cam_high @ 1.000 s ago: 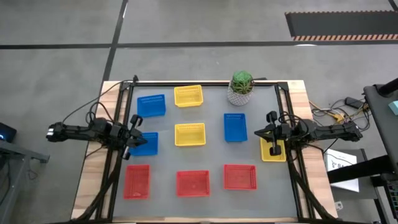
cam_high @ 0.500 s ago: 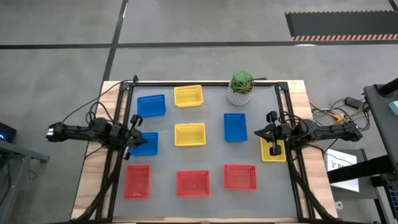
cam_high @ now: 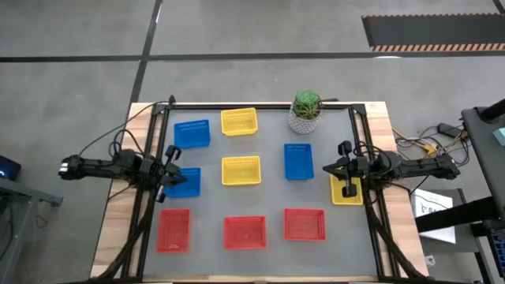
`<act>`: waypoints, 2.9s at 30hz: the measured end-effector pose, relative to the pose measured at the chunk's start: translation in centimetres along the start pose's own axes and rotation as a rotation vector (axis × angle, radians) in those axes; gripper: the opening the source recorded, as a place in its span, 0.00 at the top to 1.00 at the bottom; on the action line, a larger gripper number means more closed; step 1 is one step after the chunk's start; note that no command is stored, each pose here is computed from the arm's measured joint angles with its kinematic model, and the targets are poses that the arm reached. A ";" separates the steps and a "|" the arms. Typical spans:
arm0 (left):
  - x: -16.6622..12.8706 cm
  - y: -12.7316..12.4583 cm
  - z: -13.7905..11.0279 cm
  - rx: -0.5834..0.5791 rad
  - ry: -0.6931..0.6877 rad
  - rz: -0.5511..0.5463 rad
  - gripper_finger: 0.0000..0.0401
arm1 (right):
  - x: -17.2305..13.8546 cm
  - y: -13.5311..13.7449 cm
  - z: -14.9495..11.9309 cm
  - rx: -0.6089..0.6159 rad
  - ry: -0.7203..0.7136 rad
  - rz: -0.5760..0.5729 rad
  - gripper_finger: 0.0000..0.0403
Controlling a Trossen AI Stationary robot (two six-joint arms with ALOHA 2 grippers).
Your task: Stack baskets by color
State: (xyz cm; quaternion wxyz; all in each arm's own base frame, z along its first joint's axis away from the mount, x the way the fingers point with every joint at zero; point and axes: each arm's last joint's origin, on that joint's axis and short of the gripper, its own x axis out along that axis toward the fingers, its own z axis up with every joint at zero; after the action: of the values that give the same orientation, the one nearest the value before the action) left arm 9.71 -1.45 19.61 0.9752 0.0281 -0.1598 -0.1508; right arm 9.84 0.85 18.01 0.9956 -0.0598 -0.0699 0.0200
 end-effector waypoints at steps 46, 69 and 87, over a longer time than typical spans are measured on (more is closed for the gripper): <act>0.0 0.0 0.3 0.007 -0.032 0.001 1.00 | 0.0 -0.1 0.5 0.002 -0.049 -0.006 0.98; -1.1 -0.1 4.6 0.115 -0.485 0.016 1.00 | 0.0 -0.1 0.5 0.049 -0.048 -0.005 0.98; -0.7 0.0 4.2 0.137 -0.440 0.022 1.00 | 0.2 -0.6 3.5 0.032 -0.272 -0.087 0.98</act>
State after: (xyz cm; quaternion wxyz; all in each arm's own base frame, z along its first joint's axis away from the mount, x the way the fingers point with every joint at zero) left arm 7.74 -1.29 23.34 0.9142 0.0588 -0.3790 -0.1313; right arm 9.61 0.68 21.57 0.9777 -0.0378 -0.2062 -0.0141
